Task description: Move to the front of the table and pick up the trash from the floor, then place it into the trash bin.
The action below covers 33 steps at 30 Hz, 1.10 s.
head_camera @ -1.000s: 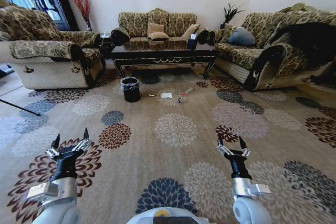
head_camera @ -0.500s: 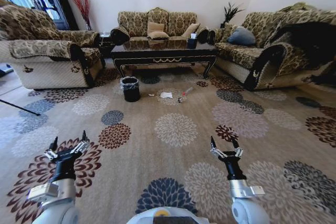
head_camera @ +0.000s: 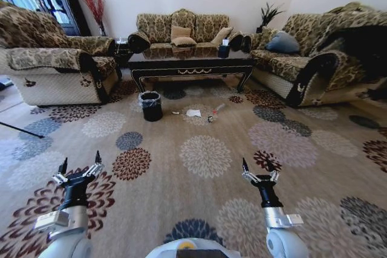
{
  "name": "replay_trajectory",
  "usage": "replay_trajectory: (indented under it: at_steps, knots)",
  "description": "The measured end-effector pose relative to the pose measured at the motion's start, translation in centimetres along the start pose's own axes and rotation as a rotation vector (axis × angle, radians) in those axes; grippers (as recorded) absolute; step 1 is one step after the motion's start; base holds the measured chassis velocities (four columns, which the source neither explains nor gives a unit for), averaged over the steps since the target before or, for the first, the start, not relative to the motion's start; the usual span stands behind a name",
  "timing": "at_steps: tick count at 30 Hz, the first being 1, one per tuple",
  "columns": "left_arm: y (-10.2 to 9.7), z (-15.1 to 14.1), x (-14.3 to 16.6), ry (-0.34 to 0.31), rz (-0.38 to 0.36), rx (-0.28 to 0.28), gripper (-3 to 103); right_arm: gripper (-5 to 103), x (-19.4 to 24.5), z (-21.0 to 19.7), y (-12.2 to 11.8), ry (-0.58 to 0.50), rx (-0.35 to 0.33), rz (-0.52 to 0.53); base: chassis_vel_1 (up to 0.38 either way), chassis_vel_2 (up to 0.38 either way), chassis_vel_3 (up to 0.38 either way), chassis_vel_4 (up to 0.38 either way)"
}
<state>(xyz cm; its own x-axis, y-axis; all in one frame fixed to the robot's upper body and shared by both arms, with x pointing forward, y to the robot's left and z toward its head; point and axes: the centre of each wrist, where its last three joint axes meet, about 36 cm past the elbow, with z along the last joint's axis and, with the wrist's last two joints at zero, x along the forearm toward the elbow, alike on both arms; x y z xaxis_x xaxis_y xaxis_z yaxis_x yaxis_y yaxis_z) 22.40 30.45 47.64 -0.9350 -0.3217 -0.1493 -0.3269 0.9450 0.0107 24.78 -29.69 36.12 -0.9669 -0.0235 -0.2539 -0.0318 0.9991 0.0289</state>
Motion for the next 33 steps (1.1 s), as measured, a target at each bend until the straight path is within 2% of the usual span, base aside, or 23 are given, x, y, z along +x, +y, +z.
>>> replay_trajectory:
  at_steps: [33]
  knots:
    - [0.3,1.2,1.1,0.016,-0.017,-0.027,100,100,0.1,2.0,0.6,0.008,0.007,-0.001,-0.354,0.352,0.355,-0.352]
